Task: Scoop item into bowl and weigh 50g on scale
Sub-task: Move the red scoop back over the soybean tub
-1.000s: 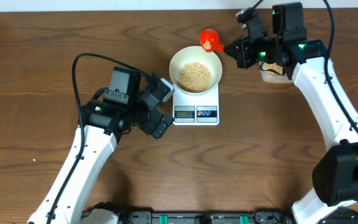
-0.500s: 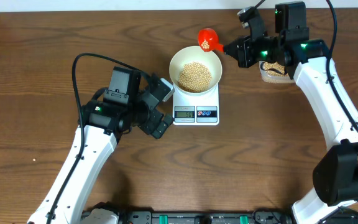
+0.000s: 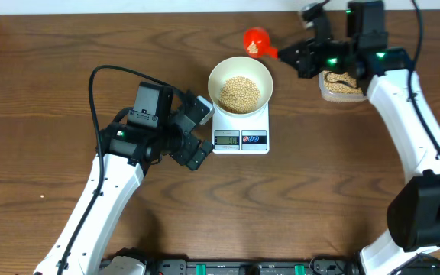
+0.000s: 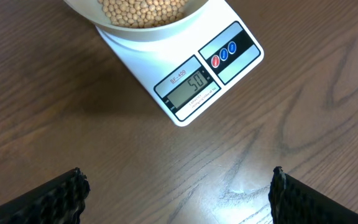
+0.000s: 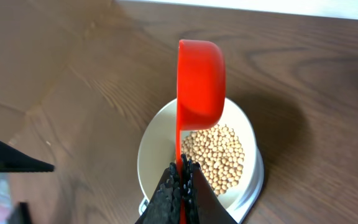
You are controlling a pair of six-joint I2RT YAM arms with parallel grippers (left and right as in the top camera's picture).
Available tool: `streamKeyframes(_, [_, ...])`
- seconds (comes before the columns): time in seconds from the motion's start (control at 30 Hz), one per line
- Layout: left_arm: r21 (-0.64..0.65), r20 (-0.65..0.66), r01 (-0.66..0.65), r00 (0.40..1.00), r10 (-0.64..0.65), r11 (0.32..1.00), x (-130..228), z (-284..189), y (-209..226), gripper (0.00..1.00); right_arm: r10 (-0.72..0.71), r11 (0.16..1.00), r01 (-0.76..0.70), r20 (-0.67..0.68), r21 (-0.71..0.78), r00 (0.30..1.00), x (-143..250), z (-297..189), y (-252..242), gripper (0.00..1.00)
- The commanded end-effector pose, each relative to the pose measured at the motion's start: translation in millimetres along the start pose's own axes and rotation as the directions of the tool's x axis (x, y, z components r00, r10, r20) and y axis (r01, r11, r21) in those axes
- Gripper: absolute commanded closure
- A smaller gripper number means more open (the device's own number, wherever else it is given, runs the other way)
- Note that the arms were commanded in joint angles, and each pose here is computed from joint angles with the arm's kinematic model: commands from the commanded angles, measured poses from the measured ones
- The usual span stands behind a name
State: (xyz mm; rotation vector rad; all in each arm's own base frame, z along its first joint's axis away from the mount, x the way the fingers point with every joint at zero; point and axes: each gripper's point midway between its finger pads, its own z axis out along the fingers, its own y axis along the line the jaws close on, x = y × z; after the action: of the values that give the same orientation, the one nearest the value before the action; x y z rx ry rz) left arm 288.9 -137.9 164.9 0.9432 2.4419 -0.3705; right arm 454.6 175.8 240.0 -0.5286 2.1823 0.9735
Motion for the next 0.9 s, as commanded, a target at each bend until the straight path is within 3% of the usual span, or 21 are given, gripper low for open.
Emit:
streamKeyframes(0.0, [-0.010, 0.001, 0.005, 1.000, -0.005, 1.000, -2, -1, 2, 0.05, 0.070, 0.994, -0.061, 0.092, -0.092, 0.993, -25, -45, 1, 0.99])
streamKeyframes(0.2, [-0.010, 0.001, 0.005, 1.000, -0.005, 1.000, -2, -1, 2, 0.05, 0.160, 0.987, -0.161, 0.146, -0.005, 0.976, -20, -101, -46, 0.99])
streamKeyframes(0.43, [-0.010, 0.002, 0.005, 1.000, -0.005, 1.000, -2, -1, 2, 0.05, 0.231, 0.916, -0.269, 0.158, 0.297, 0.960, 18, -176, -107, 0.99])
streamKeyframes(0.87, [-0.010, 0.001, 0.005, 1.000, -0.005, 1.000, -2, -1, 2, 0.05, 0.241, 0.783, -0.191, -0.006, 0.592, 0.971, 55, -178, -135, 0.99])
